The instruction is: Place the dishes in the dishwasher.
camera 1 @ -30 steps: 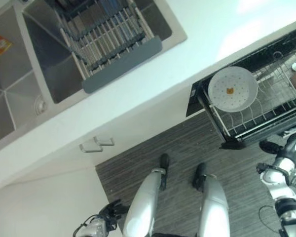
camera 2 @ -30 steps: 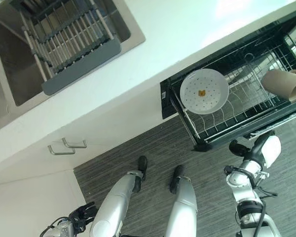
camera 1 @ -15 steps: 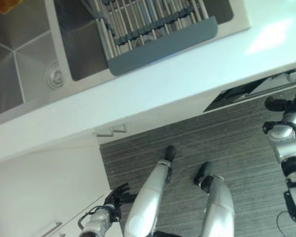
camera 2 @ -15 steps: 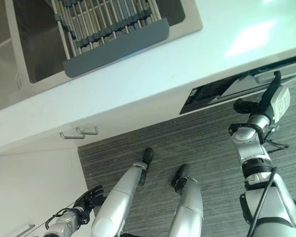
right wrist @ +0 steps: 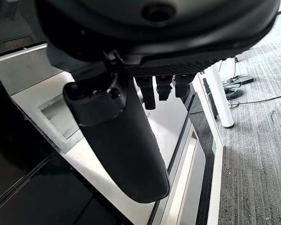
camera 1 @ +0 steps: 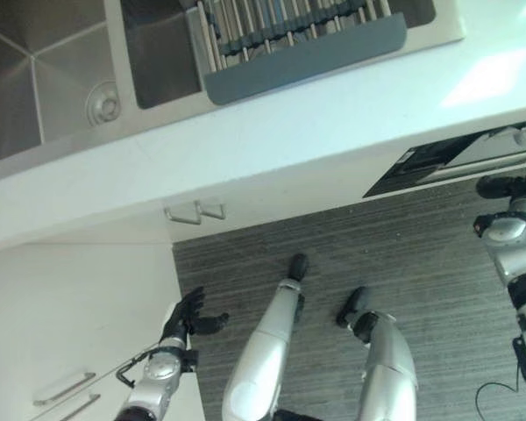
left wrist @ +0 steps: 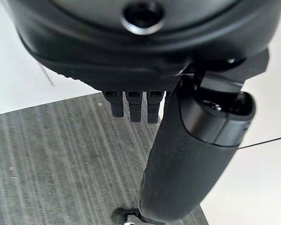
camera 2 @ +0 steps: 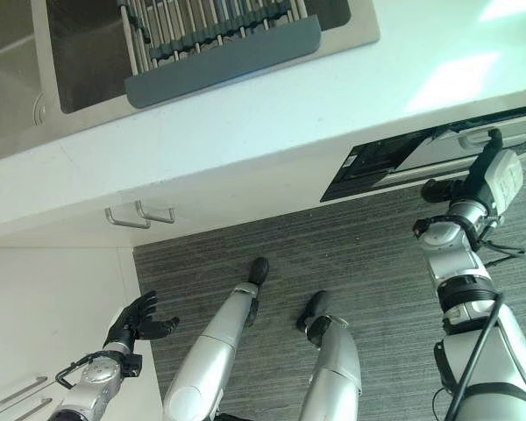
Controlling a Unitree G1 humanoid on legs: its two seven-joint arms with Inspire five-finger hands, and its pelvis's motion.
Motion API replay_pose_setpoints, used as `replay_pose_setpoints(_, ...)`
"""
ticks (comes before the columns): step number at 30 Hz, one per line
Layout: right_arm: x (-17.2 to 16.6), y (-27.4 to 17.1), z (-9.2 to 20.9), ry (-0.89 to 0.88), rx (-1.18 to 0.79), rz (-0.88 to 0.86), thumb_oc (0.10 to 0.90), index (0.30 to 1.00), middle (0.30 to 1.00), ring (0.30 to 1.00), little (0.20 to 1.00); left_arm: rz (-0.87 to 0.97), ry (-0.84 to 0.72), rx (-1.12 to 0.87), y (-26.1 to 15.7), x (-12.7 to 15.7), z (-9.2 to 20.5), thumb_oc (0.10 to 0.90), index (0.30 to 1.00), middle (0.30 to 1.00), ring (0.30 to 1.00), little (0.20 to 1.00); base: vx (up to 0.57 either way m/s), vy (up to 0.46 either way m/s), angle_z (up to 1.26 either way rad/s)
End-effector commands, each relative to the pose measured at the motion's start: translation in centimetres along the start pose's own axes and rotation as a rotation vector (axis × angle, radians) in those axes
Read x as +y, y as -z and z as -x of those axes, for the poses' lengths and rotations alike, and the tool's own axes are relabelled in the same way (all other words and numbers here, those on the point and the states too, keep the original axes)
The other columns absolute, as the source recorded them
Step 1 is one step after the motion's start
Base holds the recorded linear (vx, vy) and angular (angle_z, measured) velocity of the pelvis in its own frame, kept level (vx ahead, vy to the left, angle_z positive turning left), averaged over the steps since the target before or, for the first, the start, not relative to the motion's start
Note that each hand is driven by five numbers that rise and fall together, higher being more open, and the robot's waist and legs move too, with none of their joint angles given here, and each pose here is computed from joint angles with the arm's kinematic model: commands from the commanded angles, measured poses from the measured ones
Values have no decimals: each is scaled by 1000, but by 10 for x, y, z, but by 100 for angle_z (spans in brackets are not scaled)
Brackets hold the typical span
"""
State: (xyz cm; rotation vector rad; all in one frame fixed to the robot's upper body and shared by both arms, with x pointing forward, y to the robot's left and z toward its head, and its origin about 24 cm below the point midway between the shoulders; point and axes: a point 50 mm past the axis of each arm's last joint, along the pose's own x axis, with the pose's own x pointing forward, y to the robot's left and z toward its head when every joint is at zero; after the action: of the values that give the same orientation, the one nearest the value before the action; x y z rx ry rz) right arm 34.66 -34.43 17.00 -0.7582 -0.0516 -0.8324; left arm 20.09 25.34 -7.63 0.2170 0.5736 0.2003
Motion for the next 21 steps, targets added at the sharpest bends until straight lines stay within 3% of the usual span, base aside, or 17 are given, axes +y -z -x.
replay_pose_setpoints(1,-54,-190,5,150,-815,-261,800,900,900,900,900,-109,-105,-12,6,35,9,800,900,900,900,900,-12,-69,1)
replay_pose_setpoints(5,-36,-181,5,81,-730,-275,800,900,900,900,900,8,-131,4,13,42,11,800,900,900,900,900,-3,-55,4)
replay_pose_setpoints(9,8,-111,17,-76,-495,-308,800,900,900,900,900,290,-7,39,21,31,11,800,900,900,900,900,36,-34,6)
replay_pose_setpoints(14,51,-21,65,-212,-246,-325,800,900,900,900,900,565,155,146,40,-3,19,800,900,900,900,900,18,31,11)
replay_pose_setpoints(18,54,66,108,-352,71,-420,800,900,900,900,900,586,182,220,60,-10,31,800,900,900,900,900,47,38,-7)
replay_pose_setpoints(21,52,130,160,-461,320,-466,800,900,900,900,900,613,237,255,68,-13,39,800,900,900,900,900,2,-35,-43)
